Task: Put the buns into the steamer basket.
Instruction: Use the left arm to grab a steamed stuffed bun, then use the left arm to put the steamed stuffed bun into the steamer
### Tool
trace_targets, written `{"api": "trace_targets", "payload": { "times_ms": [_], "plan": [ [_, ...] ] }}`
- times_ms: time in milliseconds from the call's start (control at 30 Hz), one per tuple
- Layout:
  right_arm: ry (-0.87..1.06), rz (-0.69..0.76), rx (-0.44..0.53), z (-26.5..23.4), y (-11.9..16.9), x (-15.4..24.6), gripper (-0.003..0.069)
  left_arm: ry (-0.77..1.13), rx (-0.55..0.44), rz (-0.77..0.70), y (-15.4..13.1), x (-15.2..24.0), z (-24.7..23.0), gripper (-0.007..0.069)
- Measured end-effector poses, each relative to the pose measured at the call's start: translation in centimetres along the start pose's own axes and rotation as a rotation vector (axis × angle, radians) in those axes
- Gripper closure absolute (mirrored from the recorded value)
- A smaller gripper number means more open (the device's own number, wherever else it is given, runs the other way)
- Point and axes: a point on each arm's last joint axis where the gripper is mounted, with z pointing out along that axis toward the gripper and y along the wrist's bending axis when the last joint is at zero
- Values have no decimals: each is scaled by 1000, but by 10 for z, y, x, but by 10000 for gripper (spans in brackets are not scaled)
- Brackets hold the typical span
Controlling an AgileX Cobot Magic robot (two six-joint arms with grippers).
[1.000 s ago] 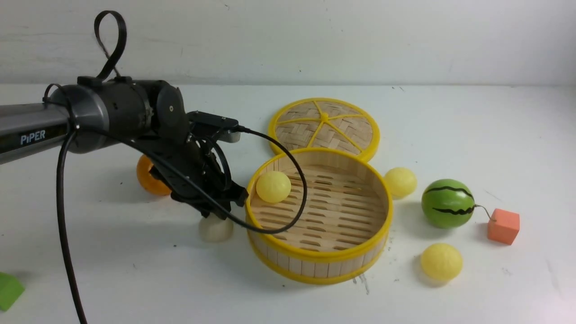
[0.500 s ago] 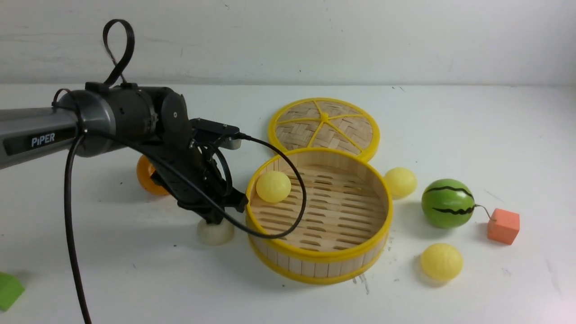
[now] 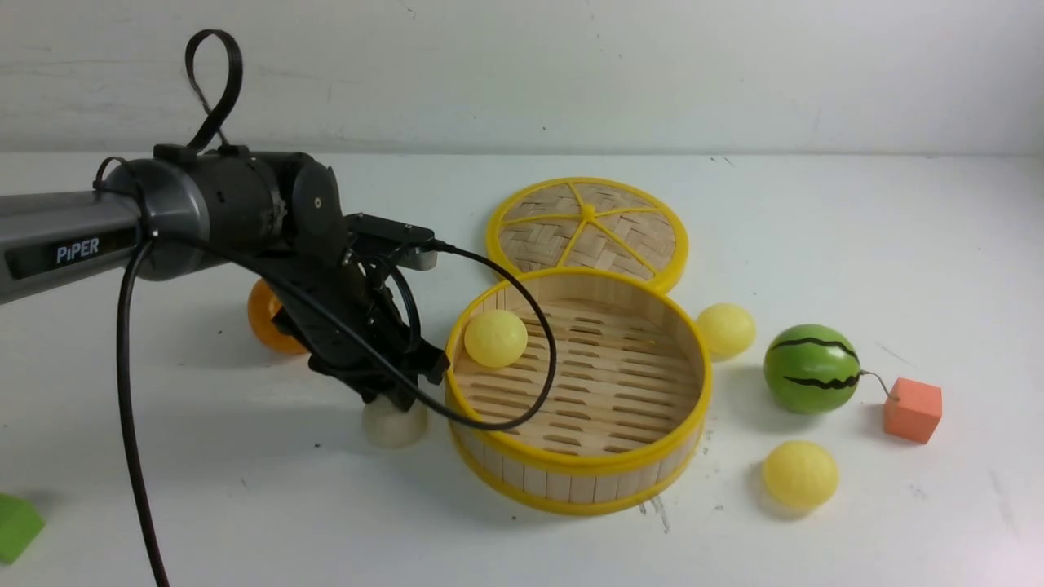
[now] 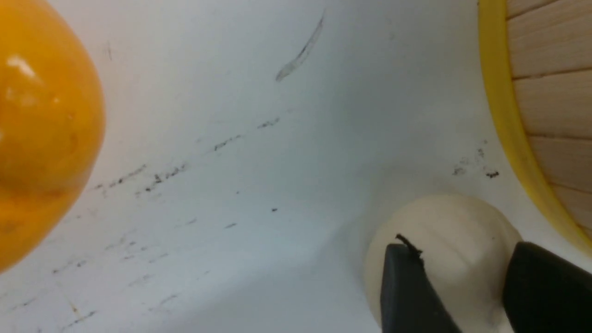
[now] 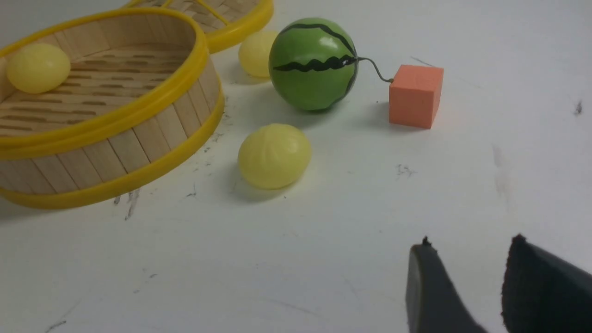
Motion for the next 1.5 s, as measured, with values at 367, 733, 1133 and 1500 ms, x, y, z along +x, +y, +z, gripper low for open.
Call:
{"api": "trace_targets", "payload": {
  "times_ms": [367,733,1133,1500],
  "plan": [
    [0,0,0,0,0,0,419,-21,1,4,-2,-4,-15,321],
    [0,0,0,0,0,0,418,-6,0,5,-1,-3,-9,321],
    [0,0,0,0,0,0,418,27,0,5,1,0,6,494],
    [0,0,0,0,0,0,418,-106,28,-7,-20,-8,-86,632]
  ]
}}
